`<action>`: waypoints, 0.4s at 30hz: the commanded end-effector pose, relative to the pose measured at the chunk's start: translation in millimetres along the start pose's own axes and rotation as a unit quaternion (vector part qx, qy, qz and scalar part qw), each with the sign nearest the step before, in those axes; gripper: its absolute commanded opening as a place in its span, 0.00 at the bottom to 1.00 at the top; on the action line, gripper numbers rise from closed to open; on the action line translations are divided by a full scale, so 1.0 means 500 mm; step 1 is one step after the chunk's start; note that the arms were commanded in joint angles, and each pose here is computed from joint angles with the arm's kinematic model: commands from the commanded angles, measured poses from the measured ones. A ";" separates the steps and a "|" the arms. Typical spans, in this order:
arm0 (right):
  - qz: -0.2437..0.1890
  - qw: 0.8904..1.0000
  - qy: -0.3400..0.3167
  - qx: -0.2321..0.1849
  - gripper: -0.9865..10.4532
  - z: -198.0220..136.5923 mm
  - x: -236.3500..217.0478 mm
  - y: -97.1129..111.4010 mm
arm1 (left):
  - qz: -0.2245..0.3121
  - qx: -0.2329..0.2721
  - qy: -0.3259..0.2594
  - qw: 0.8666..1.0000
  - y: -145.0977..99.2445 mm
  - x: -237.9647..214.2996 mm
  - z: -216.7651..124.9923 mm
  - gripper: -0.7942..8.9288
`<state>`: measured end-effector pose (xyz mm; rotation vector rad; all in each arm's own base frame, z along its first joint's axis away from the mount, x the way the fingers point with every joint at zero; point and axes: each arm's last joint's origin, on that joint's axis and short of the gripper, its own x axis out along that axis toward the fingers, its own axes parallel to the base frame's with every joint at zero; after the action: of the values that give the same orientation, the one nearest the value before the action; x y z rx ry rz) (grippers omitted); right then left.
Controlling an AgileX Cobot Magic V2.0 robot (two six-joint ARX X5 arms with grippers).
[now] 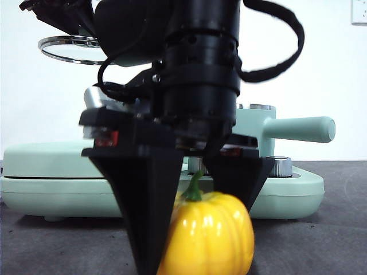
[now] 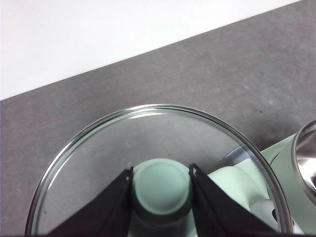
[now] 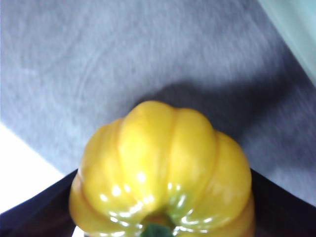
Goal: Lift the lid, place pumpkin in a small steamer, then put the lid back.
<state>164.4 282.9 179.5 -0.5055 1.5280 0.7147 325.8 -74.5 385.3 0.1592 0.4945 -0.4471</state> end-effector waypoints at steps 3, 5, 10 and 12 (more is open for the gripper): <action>-0.001 1.000 0.003 -0.007 0.37 0.025 -0.050 0.016 | 0.004 0.007 -0.031 0.999 -0.001 -0.019 0.025 0.17; 0.000 1.000 -0.004 -0.010 0.37 0.036 -0.083 0.017 | 0.004 0.006 -0.031 0.999 -0.001 -0.019 0.025 0.17; 0.006 0.999 -0.049 -0.008 0.37 0.067 -0.199 -0.005 | 0.004 0.007 -0.031 0.999 -0.001 -0.019 0.025 0.17; 0.005 0.997 -0.073 -0.005 0.37 0.076 -0.242 -0.024 | 0.004 0.007 -0.031 0.999 -0.001 -0.019 0.025 0.17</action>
<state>205.9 284.8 292.8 -0.4231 1.4216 0.7278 325.8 -74.5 385.3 0.1592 0.4945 -0.4471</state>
